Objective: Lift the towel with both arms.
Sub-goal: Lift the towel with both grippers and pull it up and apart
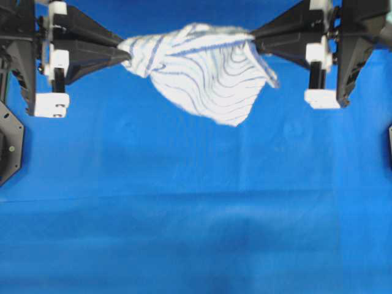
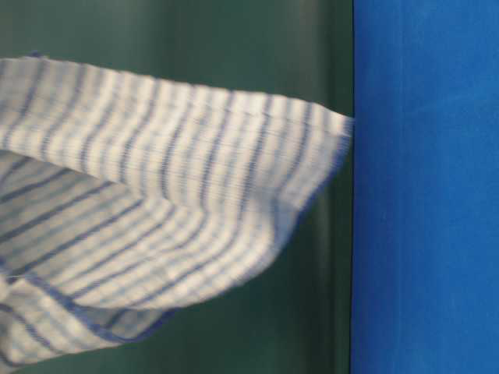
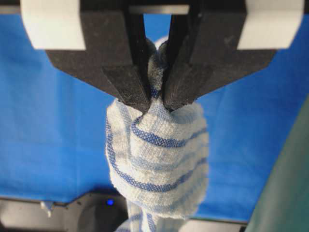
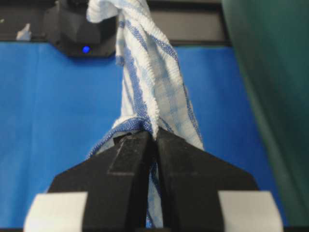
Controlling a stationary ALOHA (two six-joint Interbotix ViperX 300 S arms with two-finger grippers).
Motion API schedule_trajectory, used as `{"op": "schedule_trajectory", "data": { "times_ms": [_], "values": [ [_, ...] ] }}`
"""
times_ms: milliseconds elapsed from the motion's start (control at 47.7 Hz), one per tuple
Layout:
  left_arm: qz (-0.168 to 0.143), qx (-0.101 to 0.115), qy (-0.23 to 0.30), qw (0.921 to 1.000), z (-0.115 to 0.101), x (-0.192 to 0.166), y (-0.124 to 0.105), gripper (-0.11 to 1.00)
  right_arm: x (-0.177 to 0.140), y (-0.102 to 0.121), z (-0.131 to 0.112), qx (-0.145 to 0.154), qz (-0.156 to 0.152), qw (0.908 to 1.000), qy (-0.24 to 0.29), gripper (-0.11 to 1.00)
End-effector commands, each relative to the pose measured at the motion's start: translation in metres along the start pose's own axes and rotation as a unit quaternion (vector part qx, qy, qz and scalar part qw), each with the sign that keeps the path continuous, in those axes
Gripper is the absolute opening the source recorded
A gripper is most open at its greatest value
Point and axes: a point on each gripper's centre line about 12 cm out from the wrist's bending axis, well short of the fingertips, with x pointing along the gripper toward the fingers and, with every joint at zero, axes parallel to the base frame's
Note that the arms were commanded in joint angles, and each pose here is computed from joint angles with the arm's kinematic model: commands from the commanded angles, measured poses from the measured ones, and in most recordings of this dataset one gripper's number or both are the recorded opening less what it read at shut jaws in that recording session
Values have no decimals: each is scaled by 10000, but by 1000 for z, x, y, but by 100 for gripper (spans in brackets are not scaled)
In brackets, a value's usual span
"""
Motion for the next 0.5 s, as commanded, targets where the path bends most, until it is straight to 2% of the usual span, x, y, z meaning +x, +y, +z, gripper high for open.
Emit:
{"op": "schedule_trajectory", "data": {
  "times_ms": [0, 482],
  "values": [
    [13, -1, -261, 9997, 23, -10, 1, 5, -14, -5, 22, -31, -76, 9996, -273, 5],
    [16, 14, -291, 9996, 27, -11, 1, 6, -14, -5, 26, -119, -85, 9995, -279, 5]
  ]
}}
